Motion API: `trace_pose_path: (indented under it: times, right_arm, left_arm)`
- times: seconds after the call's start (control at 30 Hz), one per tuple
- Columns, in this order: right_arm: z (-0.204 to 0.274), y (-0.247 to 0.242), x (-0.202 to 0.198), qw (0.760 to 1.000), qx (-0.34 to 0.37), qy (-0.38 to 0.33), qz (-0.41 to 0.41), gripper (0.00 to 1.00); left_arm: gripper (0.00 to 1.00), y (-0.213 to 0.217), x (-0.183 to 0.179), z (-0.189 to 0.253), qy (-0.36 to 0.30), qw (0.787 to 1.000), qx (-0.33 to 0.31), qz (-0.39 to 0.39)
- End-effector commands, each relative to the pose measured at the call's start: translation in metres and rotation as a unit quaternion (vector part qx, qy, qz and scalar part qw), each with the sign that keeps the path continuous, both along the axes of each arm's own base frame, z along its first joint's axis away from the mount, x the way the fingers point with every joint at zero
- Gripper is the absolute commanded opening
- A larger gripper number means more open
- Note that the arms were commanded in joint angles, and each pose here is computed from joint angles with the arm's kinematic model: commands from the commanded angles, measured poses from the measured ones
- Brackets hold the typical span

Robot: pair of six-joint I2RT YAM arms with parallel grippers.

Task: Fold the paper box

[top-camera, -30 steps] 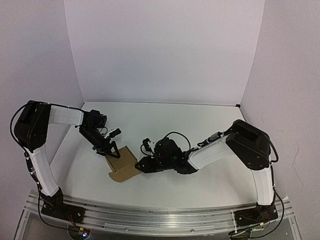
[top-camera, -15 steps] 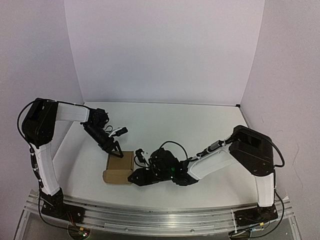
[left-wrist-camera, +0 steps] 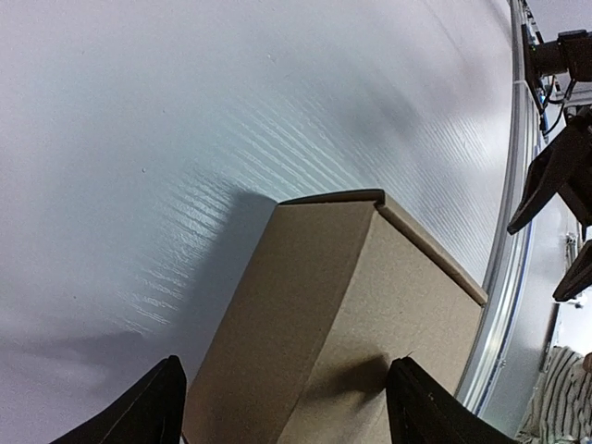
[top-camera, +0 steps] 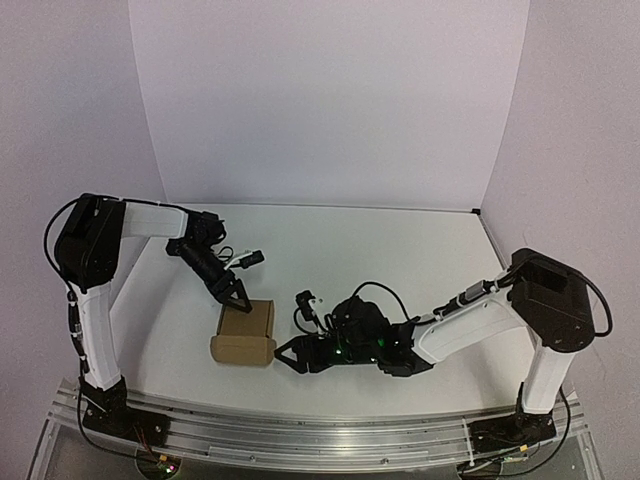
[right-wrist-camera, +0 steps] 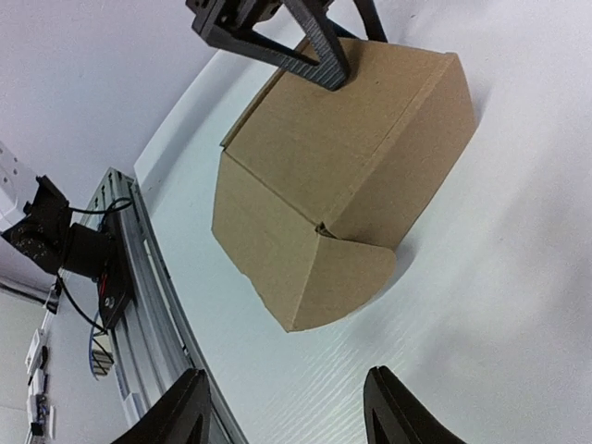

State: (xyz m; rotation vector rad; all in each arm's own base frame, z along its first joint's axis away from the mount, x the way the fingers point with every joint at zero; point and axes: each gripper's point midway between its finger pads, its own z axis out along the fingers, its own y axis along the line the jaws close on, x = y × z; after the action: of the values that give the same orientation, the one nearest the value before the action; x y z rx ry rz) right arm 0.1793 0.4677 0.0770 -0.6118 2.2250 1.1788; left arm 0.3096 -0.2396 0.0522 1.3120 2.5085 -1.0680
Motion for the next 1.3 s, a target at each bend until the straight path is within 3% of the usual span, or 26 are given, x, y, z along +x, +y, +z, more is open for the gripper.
trace_pose_path:
  times: [0.0,0.2,0.37,0.57,0.67,0.93,1.27]
  right_arm:
    - [0.02,0.028,0.017,0.999,0.037,-0.013,-0.023,0.66]
    - [0.006,0.032,0.029,0.996,0.03,0.033,-0.076,0.74]
    - [-0.004,0.03,0.028,0.995,-0.019,0.038,-0.092,0.78]
    - [-0.008,0.037,0.028,0.994,-0.027,0.053,-0.096,0.66]
    - [-0.014,0.04,0.03,0.993,-0.031,0.057,-0.099,0.63]
    - [-0.025,0.048,0.034,0.993,-0.036,0.057,-0.099,0.57]
    - [-0.031,0.058,0.023,0.994,-0.033,0.082,-0.068,0.51]
  left_arm:
    - [0.83,0.006,0.02,0.022,-0.04,0.999,-0.012,-0.001]
    - [0.91,0.016,0.04,0.077,-0.088,0.993,-0.074,0.02]
    - [0.86,0.037,0.015,0.11,-0.123,0.987,-0.108,-0.009]
    - [0.66,0.077,-0.061,0.068,-0.176,0.976,-0.022,-0.126]
    - [0.57,0.091,-0.079,0.047,-0.215,0.963,0.005,-0.162]
    - [0.58,0.084,-0.087,0.008,-0.32,0.919,0.004,-0.229]
    - [0.6,0.063,-0.103,-0.017,-0.34,0.901,-0.01,-0.269]
